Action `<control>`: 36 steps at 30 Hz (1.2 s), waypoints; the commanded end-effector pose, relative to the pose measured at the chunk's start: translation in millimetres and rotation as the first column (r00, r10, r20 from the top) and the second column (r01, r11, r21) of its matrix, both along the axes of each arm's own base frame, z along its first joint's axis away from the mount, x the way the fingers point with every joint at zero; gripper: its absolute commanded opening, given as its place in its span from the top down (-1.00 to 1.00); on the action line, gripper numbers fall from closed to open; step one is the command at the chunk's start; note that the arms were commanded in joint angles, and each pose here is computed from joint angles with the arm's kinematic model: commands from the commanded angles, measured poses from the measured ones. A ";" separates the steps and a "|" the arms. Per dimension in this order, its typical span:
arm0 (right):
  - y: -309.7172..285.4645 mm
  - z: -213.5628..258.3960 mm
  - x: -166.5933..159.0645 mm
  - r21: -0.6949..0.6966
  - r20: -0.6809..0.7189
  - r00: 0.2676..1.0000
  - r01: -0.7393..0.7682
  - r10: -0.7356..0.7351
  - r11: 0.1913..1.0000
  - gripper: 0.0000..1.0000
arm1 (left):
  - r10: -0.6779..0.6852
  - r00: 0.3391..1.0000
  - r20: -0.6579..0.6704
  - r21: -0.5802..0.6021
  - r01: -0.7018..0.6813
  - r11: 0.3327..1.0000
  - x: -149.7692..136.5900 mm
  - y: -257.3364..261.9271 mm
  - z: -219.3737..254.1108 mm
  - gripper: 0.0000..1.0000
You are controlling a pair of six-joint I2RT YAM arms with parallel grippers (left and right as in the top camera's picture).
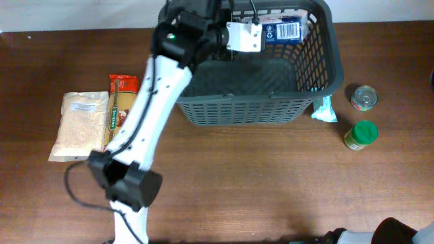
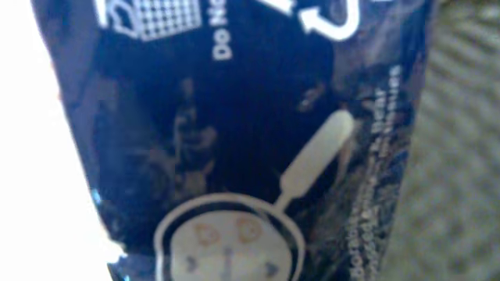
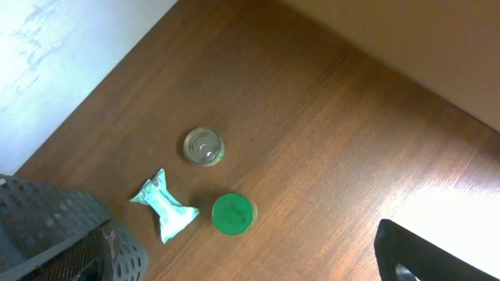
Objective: Pack container
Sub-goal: 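Carry the blue box into the basket and release it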
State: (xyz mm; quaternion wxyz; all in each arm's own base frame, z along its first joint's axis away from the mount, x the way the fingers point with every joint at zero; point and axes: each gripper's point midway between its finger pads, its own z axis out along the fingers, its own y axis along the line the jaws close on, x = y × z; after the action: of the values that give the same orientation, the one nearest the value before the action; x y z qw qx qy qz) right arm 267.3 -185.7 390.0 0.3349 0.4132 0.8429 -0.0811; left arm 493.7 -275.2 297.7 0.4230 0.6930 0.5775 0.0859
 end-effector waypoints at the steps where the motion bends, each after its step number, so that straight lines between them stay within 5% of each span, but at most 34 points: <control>1: -0.4 -1.7 -1.2 0.015 0.002 1.000 0.012 -0.012 1.000 -0.98 | 0.163 0.983 -0.079 0.029 -0.161 0.987 21.7 7.8 -43.3 0.97; 18: 6.0 -2.1 3.1 0.044 0.020 1.000 -0.017 0.016 0.999 -0.98 | 0.232 0.957 -0.177 0.147 -0.207 0.967 50.6 0.3 -155.5 0.96; 24: 6.1 -2.2 3.0 0.044 0.019 1.000 -0.018 0.017 0.999 -0.98 | 0.249 0.950 -0.190 0.137 -0.225 0.965 52.8 -1.6 -163.4 0.08; 26: 6.1 -2.2 3.0 0.044 0.019 1.000 -0.018 0.017 0.999 -0.98 | 0.290 0.936 -0.197 0.084 -0.279 0.957 56.2 -3.3 -153.9 -0.86; 27: 6.1 -2.2 3.0 0.044 0.019 1.000 -0.018 0.017 0.999 -0.98 | 0.322 0.925 -0.204 0.039 -0.321 0.946 58.5 -4.5 -144.4 -0.99; 36: 6.4 -2.7 2.4 0.045 0.016 1.000 -0.017 0.017 0.999 -0.98 | 0.452 0.872 -0.188 -0.340 -0.489 0.803 46.6 10.3 24.9 -0.99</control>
State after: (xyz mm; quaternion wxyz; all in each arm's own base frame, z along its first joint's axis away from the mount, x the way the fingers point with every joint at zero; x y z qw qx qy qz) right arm 270.5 -178.5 388.4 0.3342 0.4075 0.8478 -0.0593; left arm 556.3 -276.9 187.8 0.3723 0.5214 0.7657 0.0569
